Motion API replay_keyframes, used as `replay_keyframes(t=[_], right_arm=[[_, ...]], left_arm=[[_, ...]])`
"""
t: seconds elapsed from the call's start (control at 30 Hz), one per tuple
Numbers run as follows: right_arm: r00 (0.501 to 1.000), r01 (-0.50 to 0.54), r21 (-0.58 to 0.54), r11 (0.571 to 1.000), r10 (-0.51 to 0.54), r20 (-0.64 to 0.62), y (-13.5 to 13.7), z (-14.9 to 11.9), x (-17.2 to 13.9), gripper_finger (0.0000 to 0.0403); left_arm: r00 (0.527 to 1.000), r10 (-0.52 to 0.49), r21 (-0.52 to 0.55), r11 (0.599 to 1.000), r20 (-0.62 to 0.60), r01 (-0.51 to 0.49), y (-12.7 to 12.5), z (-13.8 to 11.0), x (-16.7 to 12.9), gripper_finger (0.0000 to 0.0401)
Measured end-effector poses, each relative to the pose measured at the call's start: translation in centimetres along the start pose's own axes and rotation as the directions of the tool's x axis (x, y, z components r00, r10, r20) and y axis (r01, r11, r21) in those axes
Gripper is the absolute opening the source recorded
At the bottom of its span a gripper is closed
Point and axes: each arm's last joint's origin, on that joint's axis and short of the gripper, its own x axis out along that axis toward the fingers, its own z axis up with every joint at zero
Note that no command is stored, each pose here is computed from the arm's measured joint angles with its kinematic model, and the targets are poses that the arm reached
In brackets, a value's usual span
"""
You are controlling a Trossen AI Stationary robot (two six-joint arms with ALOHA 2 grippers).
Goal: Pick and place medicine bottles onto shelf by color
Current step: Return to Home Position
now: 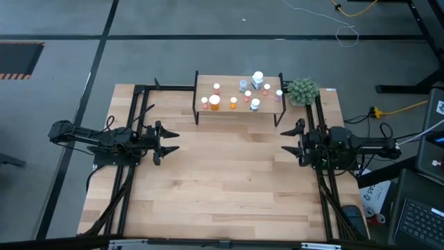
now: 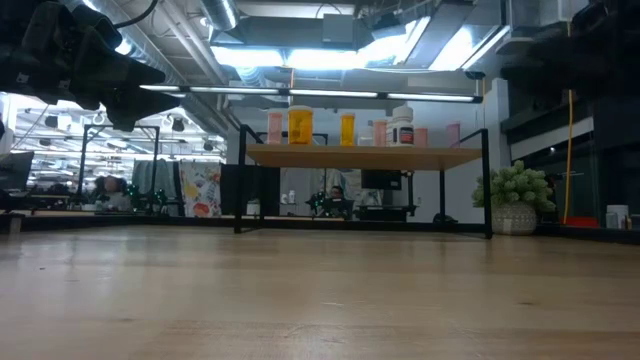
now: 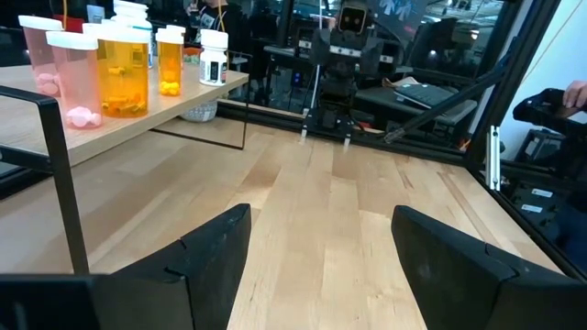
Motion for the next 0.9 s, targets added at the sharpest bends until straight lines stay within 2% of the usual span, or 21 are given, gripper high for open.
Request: replay_keyframes(t=[0.13, 0.27, 0.4, 0.63, 0.9], right_arm=[[0.998, -0.057, 0.000, 0.998, 0.057, 0.005, 0.2, -1.2, 0.2, 0.0264], [0.999, 0.000, -0.029, 1.000, -0.002, -0.042, 0.0, -2.0, 0.3, 0.0264], [0.999, 0.002, -0.063, 0.998, -0.005, -0.045, 0.0, -2.0, 0.3, 0.0264], [0.999, 0.007, 0.027, 1.000, -0.005, -0.053, 0.0, -2.1, 0.3, 0.0264], [0.999, 0.007, 0.026, 1.000, -0.005, -0.053, 0.0, -2.1, 0.3, 0.0264]], left_arm=[[1.000, 0.000, 0.000, 1.000, 0.000, 0.000, 0.0, 0.0, 0.0, 0.0261], [1.000, 0.000, 0.000, 1.000, 0.000, 0.000, 0.0, 0.0, 0.0, 0.0261], [1.000, 0.000, 0.000, 1.000, 0.000, 0.000, 0.0, 0.0, 0.0, 0.0261], [1.000, 0.000, 0.000, 1.000, 0.000, 0.000, 0.0, 0.0, 0.0, 0.0261], [1.000, 0.000, 0.000, 1.000, 0.000, 0.000, 0.0, 0.0, 0.0, 0.0261]])
